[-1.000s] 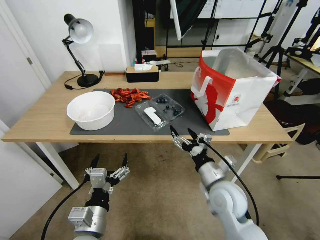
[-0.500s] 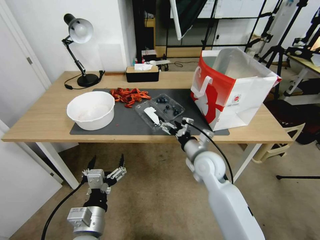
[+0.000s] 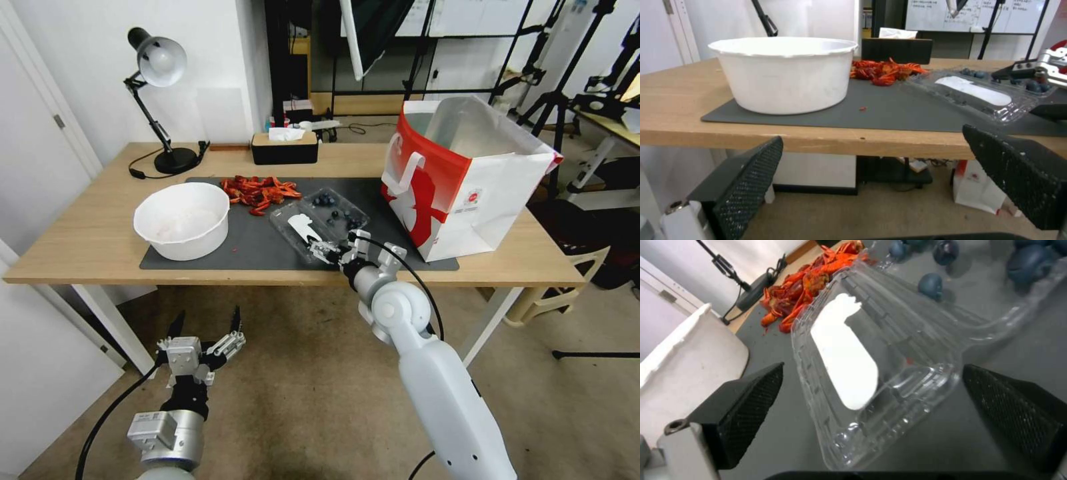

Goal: Close the takeout container lid, then place the container into the takeout bag.

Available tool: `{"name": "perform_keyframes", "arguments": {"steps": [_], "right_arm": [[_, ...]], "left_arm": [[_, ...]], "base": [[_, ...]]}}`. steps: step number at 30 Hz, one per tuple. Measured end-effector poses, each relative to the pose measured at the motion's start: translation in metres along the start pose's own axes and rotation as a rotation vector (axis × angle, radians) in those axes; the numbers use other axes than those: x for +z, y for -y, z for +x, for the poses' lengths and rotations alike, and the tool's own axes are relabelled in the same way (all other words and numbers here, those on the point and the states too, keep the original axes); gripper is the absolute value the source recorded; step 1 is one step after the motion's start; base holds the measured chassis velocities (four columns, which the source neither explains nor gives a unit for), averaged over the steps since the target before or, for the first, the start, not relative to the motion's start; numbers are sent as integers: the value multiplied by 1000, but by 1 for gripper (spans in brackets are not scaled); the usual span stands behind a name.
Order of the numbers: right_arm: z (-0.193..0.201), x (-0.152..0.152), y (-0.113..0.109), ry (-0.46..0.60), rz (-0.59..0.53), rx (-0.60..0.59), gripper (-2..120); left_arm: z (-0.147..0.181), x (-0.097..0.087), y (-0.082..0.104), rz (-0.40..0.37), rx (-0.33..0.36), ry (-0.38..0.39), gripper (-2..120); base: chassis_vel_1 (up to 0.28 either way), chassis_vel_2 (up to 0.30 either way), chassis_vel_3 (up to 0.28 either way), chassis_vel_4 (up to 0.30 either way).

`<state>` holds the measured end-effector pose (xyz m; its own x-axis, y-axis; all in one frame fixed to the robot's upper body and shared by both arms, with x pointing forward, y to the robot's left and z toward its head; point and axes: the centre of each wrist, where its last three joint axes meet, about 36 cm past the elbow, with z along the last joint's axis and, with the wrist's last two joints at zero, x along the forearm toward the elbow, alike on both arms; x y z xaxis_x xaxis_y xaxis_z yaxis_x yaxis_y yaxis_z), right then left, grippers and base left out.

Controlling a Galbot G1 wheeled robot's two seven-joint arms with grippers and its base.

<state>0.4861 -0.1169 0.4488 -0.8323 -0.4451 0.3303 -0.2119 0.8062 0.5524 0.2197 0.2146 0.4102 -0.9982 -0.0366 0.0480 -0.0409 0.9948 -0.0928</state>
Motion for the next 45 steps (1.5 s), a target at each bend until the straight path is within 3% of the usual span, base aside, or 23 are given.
{"name": "perform_keyframes", "arguments": {"steps": [23,45], "right_arm": [[-20,-8,-6,-42,24,-8,100],[-21,-1,-34,-2,36,-120,100]], "left_arm": [[-3,1,0,9,-2,-1,100],[-2,5,-1,9,-4,-7,100]], "base": [[0,0,0,0],[0,0,0,0]]}}
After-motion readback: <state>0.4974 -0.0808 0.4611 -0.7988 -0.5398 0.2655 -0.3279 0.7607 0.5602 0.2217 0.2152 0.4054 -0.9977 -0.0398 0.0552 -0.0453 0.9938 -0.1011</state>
